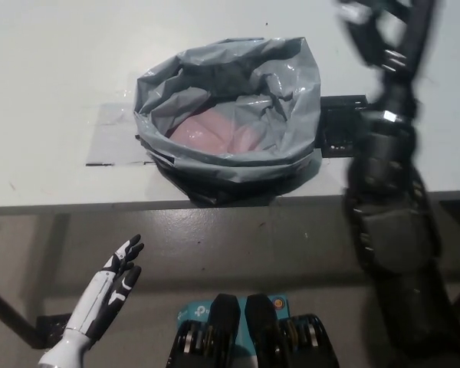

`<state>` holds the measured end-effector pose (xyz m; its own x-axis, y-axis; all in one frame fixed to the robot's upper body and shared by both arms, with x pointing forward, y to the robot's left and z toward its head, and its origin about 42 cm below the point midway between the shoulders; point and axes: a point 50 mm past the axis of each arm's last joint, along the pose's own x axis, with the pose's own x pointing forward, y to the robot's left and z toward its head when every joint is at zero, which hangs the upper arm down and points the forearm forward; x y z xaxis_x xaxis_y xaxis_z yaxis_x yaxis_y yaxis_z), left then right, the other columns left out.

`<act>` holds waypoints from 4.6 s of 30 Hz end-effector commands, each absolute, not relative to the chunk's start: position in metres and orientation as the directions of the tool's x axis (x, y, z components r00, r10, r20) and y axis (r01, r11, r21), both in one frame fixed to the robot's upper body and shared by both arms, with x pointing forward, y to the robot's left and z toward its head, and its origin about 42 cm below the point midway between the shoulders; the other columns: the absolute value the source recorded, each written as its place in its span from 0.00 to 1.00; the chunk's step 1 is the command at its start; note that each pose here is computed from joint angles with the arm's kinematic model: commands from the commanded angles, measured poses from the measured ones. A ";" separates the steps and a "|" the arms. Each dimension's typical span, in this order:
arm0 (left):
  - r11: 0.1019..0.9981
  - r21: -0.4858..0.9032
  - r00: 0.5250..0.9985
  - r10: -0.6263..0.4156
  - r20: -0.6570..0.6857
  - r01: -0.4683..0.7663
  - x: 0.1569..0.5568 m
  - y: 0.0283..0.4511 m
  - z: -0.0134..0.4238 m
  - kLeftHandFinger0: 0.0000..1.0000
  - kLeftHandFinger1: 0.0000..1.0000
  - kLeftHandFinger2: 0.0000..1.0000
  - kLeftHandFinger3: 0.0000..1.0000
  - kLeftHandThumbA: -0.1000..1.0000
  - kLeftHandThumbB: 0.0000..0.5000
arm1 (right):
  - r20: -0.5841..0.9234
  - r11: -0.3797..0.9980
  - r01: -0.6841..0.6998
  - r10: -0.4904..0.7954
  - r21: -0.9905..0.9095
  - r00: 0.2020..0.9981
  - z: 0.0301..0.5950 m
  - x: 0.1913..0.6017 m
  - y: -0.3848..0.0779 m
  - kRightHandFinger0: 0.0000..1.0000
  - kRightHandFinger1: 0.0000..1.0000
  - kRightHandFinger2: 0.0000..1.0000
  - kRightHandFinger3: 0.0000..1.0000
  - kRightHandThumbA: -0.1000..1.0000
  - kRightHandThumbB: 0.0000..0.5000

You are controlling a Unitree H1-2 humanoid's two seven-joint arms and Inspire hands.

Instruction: Use the right hand to pick up a rubix's cube and place it into a plastic bag and lift the bag

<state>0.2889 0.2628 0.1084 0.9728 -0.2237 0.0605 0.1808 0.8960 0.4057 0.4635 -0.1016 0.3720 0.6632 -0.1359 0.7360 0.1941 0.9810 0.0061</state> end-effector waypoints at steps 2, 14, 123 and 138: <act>0.895 0.418 0.966 -0.227 0.126 0.156 0.293 0.268 0.119 1.00 1.00 1.00 1.00 1.00 0.31 | 0.785 0.977 0.132 0.050 -0.166 0.618 0.404 0.461 -0.047 0.00 0.28 0.65 0.67 0.00 0.21; 0.894 0.417 0.963 -0.236 0.129 0.163 0.292 0.266 0.118 1.00 1.00 1.00 1.00 1.00 0.31 | 0.714 0.941 0.068 0.202 -0.330 0.670 0.371 0.484 0.009 0.00 0.30 0.69 0.74 0.00 0.18; 0.898 0.409 0.964 -0.232 0.132 0.160 0.297 0.265 0.121 1.00 1.00 1.00 1.00 1.00 0.29 | 0.340 0.891 0.426 -0.356 -0.158 0.870 0.261 0.534 -0.158 0.01 0.18 0.41 0.51 0.22 0.49; 0.898 0.412 0.964 -0.227 0.135 0.154 0.300 0.266 0.124 1.00 1.00 1.00 1.00 1.00 0.26 | 0.481 0.961 0.275 -0.251 0.022 0.840 0.353 0.502 -0.132 0.00 0.22 0.50 0.27 0.27 0.33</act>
<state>0.2949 0.2605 0.1136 0.9694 -0.2281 0.0905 0.1753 0.9019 0.3948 0.5093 -0.1436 0.3056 0.8514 -0.3071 0.4253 0.3566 0.9334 -0.0400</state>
